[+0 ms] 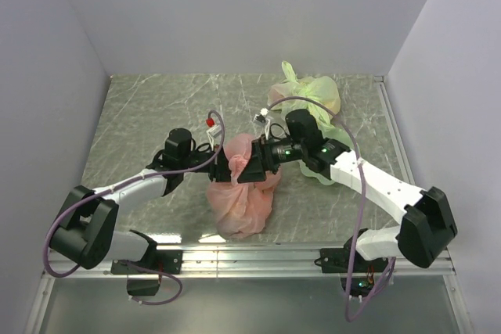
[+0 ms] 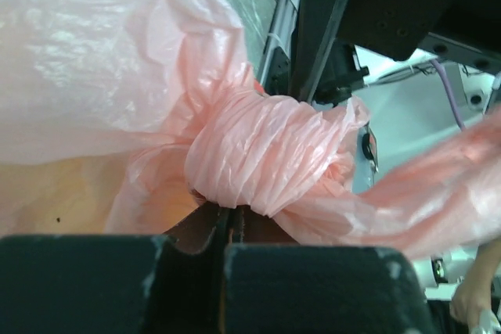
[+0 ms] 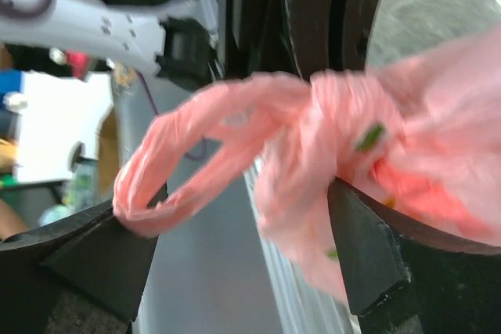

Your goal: Place the fake fruits into the plastic bag and tie a complex knot

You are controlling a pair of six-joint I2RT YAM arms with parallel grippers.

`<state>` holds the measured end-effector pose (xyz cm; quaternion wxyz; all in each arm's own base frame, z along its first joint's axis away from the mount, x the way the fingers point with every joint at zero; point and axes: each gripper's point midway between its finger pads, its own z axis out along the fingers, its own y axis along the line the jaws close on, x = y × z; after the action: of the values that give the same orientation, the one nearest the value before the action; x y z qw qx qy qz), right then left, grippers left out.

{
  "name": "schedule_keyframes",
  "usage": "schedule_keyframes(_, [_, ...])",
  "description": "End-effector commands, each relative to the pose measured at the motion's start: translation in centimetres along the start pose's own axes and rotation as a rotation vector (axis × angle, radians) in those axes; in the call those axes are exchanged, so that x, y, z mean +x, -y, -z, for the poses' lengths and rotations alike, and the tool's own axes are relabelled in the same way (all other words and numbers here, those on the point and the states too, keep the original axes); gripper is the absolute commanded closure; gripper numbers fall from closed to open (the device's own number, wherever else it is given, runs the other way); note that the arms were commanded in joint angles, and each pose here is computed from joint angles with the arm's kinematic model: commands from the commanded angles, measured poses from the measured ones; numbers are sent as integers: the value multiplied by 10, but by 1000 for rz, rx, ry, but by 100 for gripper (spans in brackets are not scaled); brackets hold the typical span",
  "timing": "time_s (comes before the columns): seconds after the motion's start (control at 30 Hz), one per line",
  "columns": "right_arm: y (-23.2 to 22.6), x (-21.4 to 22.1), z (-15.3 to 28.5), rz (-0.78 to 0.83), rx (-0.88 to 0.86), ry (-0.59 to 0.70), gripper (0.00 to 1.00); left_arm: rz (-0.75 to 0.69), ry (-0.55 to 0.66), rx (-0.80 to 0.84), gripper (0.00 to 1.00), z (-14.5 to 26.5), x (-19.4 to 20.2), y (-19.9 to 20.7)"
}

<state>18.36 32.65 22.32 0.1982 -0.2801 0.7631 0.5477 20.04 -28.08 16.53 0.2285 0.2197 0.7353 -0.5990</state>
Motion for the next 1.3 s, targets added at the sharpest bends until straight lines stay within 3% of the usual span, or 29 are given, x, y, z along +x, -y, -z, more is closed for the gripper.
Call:
schedule_keyframes(0.0, [4, 18, 23, 70, 52, -42, 15, -102, -10, 83, 100, 2, -12, 24])
schedule_keyframes(0.17, [13, 26, 53, 38, 56, 40, 22, -102, -14, 88, 100, 3, -9, 25])
schedule_keyframes(0.3, [31, 9, 57, 0, 106, 143, 53, -92, -16, 100, 100, 2, -9, 25])
schedule_keyframes(0.4, [42, 2, 47, -41, 126, 171, 63, -89, -23, 116, 100, 1, -9, 26])
schedule_keyframes(0.47, [50, -1, 37, -80, 135, 161, 62, -87, -30, 126, 100, 2, -9, 27])
schedule_keyframes(0.6, [50, -5, 16, -119, 115, 148, 40, -78, -53, 138, 100, -1, -5, 25])
schedule_keyframes(0.67, [47, -5, 7, -135, 102, 130, 36, -86, -58, 151, 100, -3, -5, 27])
schedule_keyframes(0.8, [42, -8, -7, -144, 86, 126, 19, -76, -65, 205, 100, -6, -1, 36])
schedule_keyframes(1.27, [18, -29, -35, -155, -32, 121, 18, -18, -10, 270, 100, -30, -10, 47])
